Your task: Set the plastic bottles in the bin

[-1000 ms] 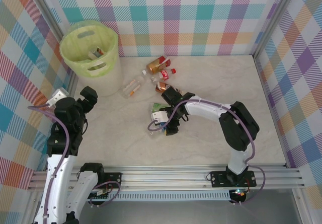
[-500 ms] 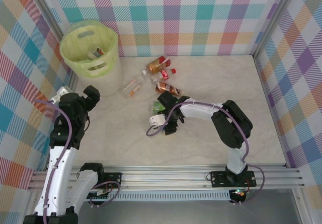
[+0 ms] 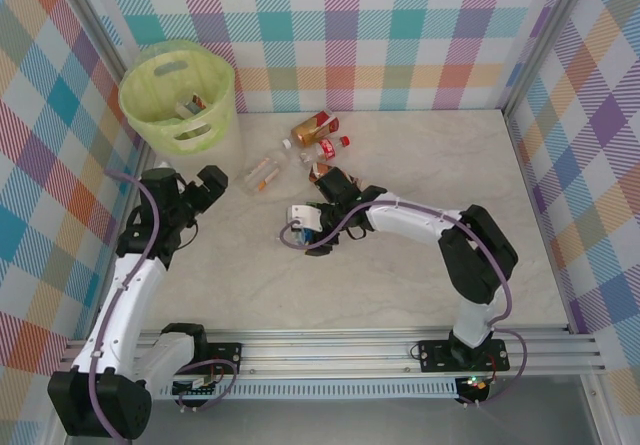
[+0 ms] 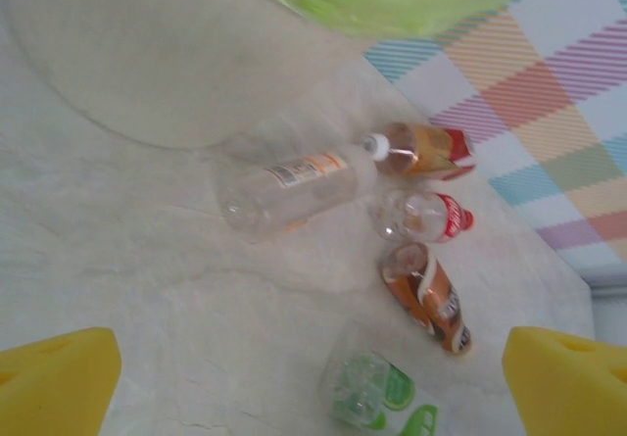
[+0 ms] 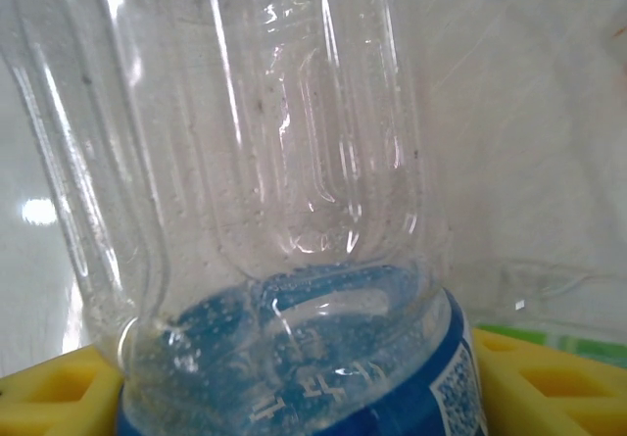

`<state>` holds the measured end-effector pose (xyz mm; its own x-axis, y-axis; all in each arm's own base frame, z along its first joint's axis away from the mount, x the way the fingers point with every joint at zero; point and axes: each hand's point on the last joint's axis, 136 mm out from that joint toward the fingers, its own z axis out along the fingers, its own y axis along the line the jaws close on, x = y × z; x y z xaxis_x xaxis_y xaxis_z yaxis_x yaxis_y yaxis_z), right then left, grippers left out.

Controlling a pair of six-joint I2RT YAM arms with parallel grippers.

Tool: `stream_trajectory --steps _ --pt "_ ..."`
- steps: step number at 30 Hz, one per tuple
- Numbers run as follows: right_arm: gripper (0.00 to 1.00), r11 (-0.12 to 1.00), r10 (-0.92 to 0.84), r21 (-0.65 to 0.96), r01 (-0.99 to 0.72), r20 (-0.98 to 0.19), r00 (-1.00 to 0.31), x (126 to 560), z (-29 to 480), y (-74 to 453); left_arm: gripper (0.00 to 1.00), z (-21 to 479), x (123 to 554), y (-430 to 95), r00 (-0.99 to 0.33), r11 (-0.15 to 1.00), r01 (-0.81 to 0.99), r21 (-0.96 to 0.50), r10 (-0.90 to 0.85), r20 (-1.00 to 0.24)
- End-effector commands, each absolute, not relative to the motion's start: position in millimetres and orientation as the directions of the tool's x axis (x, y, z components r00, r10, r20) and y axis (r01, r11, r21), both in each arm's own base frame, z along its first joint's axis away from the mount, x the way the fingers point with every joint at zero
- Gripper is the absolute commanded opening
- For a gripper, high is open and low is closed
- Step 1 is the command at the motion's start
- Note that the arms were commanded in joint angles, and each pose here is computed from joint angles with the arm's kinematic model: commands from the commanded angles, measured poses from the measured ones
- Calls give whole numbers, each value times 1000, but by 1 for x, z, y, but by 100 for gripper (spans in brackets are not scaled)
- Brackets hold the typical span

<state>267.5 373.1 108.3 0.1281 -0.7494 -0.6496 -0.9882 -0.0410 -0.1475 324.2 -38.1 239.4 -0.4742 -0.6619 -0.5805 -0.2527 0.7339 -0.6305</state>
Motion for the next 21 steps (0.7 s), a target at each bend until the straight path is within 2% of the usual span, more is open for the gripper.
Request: stream_trajectory --steps 1,5,9,12,15,21 --pt "60 102 -578 -92 -991 -816 16 277 161 395 100 264 334 -81 -502 719 -57 -693 -621 -602" --pt "59 275 -442 -29 -961 -891 -100 296 189 397 100 262 334 -112 -565 748 28 -663 -535 -628" --pt "61 412 -321 69 -908 -922 -215 311 204 387 100 273 326 -153 -610 710 194 -677 -453 -650" --pt "61 452 -279 108 -886 -926 -255 313 208 382 100 283 318 -179 -611 683 314 -659 -386 -691" --pt "61 500 -219 127 -857 -939 -267 317 216 375 100 278 317 -194 -625 688 348 -637 -337 -704" --pt "62 467 -138 145 -873 -963 -233 308 240 373 100 259 325 -209 -665 705 326 -630 -303 -683"
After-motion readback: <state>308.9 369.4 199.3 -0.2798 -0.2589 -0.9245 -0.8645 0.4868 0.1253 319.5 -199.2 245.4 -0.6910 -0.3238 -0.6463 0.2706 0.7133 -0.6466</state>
